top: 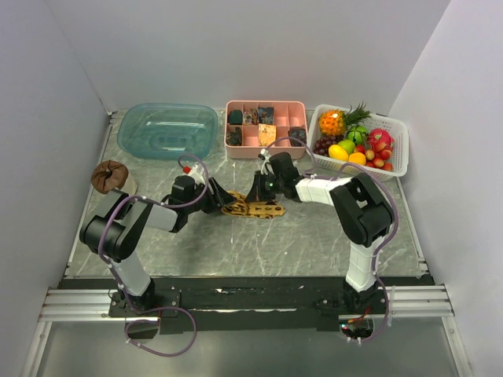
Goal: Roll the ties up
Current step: Roll the tie at the center of the board.
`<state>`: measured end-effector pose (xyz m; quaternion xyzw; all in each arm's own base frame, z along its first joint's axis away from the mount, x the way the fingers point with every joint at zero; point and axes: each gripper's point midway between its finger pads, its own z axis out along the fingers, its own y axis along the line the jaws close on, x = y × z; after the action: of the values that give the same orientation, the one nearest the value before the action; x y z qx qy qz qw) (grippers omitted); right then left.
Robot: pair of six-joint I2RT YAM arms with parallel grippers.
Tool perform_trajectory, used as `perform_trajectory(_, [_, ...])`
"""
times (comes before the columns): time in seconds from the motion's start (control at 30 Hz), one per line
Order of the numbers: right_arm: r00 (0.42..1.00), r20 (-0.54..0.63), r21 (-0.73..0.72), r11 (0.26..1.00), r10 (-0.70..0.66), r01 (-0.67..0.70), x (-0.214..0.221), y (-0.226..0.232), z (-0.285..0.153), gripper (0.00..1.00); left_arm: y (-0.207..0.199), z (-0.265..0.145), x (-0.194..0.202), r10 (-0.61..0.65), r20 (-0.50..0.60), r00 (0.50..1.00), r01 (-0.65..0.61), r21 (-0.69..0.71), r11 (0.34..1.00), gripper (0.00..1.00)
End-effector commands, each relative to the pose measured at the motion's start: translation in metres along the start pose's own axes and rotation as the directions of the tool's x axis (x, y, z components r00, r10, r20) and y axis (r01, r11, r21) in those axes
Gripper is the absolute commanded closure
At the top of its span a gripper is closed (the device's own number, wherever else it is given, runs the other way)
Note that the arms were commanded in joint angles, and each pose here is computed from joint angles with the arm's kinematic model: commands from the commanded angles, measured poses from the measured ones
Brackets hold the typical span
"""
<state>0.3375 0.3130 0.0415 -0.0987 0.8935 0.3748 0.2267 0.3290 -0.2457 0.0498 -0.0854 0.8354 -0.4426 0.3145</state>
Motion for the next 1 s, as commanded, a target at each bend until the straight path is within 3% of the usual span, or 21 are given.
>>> perform_trajectory(0.0, [0.999,0.023,-0.02,0.999,-0.044,0.045,-0.009,0.018,0.006,1.0,-0.022,-0.002,-0.012,0.011,0.043,0.999,-0.015,0.08,0.997,0.43])
perform_trajectory(0.2, [0.998,0.024,-0.025,0.998,-0.056,0.056,-0.009,0.024,0.008,1.0,-0.025,0.002,-0.011,0.01,0.032,0.999,-0.013,0.099,0.995,0.67])
perform_trajectory(0.5, [0.998,0.02,-0.038,0.997,-0.068,0.068,-0.008,0.033,0.01,1.0,-0.024,0.0,-0.016,0.05,0.035,0.998,-0.052,0.064,0.997,0.9])
perform_trajectory(0.73, [0.996,0.01,-0.056,0.995,-0.084,0.085,-0.008,0.046,0.019,1.0,-0.021,-0.008,-0.041,0.178,0.019,0.984,-0.174,-0.121,0.977,0.98])
perform_trajectory(0.97, [0.996,0.008,-0.06,0.994,-0.089,0.089,-0.008,0.052,0.022,1.0,-0.008,-0.016,-0.046,0.305,-0.079,0.949,-0.313,-0.339,0.887,0.99])
